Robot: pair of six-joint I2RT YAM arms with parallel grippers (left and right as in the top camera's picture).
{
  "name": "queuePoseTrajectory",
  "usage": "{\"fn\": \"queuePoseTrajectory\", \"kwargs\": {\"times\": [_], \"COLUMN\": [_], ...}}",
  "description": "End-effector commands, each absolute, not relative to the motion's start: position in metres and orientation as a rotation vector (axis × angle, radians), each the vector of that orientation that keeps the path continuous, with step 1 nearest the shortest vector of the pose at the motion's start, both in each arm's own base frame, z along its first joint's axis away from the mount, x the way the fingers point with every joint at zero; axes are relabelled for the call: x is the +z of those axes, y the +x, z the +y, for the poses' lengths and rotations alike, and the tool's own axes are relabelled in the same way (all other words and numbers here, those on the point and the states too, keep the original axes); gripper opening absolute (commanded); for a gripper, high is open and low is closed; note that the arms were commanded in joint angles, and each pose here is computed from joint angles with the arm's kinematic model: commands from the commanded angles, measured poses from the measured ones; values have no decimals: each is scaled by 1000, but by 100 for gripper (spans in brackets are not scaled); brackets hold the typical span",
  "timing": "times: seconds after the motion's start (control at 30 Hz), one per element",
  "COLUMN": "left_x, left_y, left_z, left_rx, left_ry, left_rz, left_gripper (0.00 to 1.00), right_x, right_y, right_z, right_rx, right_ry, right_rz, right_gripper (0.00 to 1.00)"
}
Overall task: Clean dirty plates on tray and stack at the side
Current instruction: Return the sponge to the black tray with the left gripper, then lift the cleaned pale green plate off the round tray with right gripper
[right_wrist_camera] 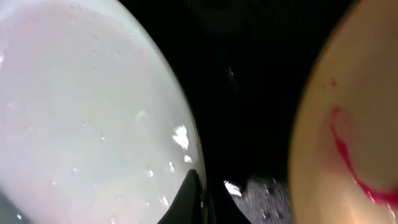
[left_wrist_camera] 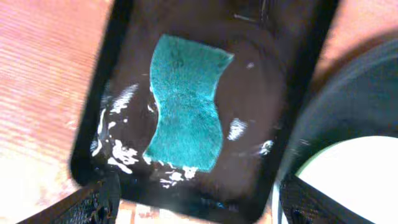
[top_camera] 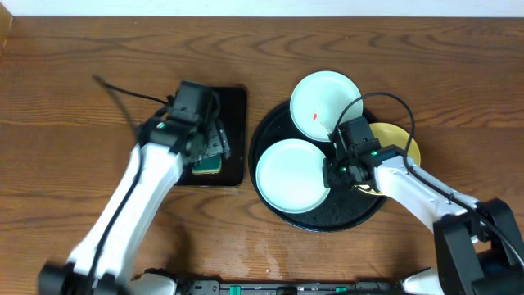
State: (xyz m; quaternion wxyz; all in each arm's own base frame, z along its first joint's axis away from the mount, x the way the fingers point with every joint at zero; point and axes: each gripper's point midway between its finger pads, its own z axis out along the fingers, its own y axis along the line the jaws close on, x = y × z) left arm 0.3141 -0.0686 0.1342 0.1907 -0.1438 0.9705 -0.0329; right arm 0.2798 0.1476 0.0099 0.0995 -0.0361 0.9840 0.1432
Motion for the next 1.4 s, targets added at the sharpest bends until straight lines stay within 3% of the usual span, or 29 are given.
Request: {"fn": "queuePoseTrajectory", "kwargs": {"times": [0.0, 0.53, 1.1, 1.37], "left_x": [167, 188, 188, 188], "left_y": [310, 305, 305, 305], "left_z": [-66, -65, -65, -65], "left_rx": [-133, -168, -168, -168], "left_ry": [-392, -387, -387, -386], "left_rz": [2648, 2582, 2582, 2582], "left_gripper": [83, 84, 85, 85], "right_x": [48, 171, 232, 241], "right_y": [302, 337, 304, 290], "right_z": [136, 101, 140, 160], "right_rx": [334, -110, -650, -666], "right_ry": [-98, -299, -447, -517], "right_rz": [2803, 2422, 2034, 1961], "right_gripper": [1, 1, 1, 1]}}
